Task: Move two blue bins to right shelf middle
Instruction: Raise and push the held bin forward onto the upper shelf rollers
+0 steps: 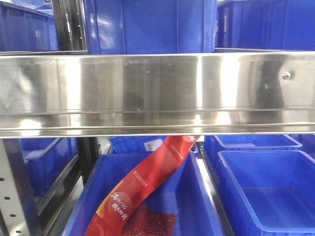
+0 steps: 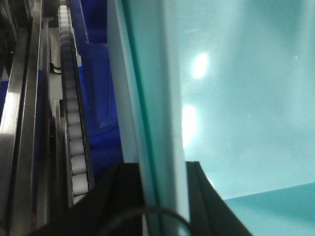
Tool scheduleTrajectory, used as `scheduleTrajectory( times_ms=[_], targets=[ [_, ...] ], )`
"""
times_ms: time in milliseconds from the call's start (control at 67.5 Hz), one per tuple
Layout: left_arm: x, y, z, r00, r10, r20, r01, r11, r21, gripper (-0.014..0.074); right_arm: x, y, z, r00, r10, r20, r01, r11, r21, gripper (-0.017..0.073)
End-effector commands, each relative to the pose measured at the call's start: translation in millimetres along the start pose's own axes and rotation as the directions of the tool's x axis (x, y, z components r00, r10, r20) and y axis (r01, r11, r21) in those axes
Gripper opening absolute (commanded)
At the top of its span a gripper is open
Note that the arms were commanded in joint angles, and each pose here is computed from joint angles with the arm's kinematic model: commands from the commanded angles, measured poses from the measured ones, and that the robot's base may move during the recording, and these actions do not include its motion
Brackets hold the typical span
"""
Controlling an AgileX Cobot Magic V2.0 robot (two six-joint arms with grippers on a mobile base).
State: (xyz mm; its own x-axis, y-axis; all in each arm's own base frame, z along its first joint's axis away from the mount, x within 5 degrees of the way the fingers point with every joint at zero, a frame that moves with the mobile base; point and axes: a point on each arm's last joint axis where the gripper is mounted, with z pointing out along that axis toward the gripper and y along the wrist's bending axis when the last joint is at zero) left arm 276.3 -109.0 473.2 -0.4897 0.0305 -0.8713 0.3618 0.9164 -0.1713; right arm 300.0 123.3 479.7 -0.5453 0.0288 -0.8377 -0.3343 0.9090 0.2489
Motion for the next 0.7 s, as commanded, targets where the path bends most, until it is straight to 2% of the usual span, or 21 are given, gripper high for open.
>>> scheduleTrajectory(
  times_ms=[0,681],
  targets=[
    [-12.2,-3.7,-12.0,0.994,-0.008,0.107,0.005,1.0,0.025,-0.0111,-12.1,2.0,-11.8,0.994,-0.006,0.113,0.008,1.0,-0.011,-0.0154],
    [-12.2,-3.7,-12.0,0.994,-0.008,0.107,0.005,1.0,0.025,-0.0111,-12.1,2.0,-11.8,0.994,-0.006,0.113,0.008,1.0,-0.011,-0.0154]
  ],
)
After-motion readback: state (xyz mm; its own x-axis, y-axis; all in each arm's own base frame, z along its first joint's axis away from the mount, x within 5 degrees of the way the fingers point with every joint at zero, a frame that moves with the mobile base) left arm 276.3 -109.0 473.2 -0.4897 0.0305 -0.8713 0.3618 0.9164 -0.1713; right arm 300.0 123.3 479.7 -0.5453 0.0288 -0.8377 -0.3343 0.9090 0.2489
